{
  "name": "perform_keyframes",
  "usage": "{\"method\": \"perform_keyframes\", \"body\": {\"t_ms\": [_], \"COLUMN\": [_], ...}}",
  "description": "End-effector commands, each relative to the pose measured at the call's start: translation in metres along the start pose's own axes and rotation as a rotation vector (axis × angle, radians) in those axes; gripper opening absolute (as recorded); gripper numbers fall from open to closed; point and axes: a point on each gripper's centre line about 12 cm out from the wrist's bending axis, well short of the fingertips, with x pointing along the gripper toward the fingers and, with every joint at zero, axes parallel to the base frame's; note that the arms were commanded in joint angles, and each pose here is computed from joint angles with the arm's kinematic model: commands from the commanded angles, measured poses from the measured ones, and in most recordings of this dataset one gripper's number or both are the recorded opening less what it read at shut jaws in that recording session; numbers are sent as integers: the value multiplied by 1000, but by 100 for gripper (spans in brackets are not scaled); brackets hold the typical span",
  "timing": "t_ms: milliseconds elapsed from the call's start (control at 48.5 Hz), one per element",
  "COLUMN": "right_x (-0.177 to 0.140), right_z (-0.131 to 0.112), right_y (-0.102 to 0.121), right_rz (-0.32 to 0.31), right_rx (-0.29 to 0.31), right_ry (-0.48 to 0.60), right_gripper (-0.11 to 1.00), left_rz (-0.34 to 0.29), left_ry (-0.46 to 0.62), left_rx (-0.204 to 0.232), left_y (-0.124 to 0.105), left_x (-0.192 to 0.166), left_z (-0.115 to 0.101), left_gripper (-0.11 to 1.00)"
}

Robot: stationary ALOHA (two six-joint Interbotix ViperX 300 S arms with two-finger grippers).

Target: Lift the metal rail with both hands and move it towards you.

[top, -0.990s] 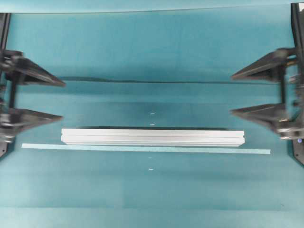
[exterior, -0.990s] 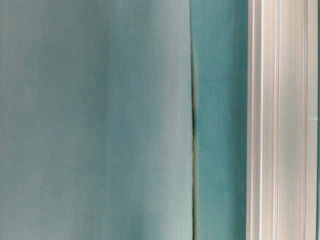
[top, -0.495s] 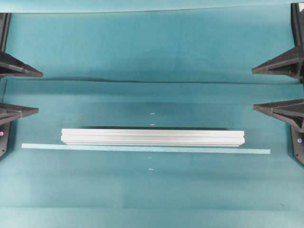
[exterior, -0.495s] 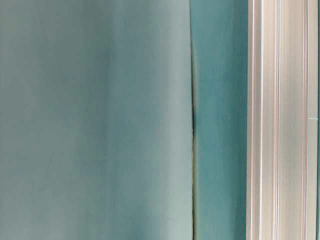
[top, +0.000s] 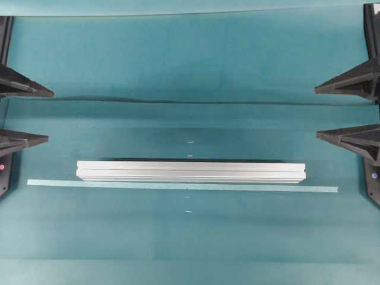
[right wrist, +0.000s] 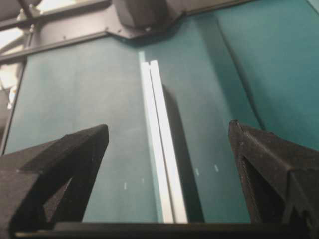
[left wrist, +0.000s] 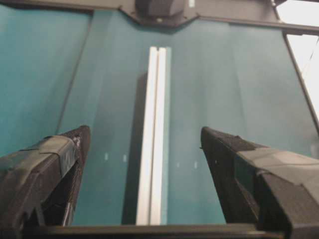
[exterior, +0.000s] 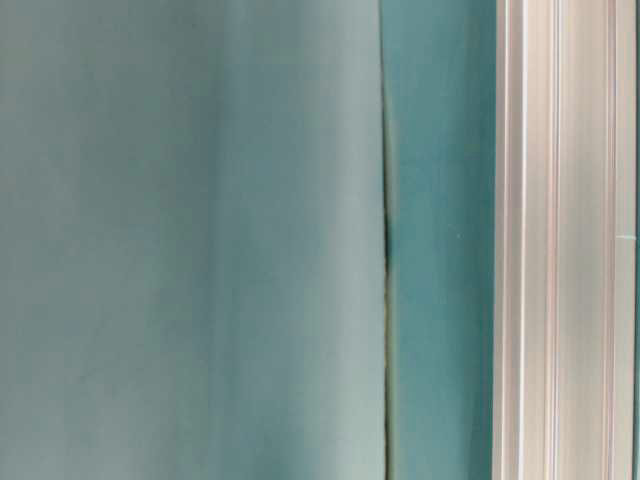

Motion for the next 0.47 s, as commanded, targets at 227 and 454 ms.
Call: {"method": "perform_keyframes", "body": {"t_ms": [227, 454], "right_x": [0, 0], "right_z": [4, 0], "right_y": [1, 0], "right_rz": [2, 1], "right_rx": [5, 6], "right_ry": [-15, -9], "right_gripper": [99, 99], "left_rz": [1, 1], "left_ry": [-15, -14], "left_rx": [3, 3], "left_y": [0, 0], "left_x": [0, 0], "left_z": [5, 4], "left_gripper": [88, 88]}}
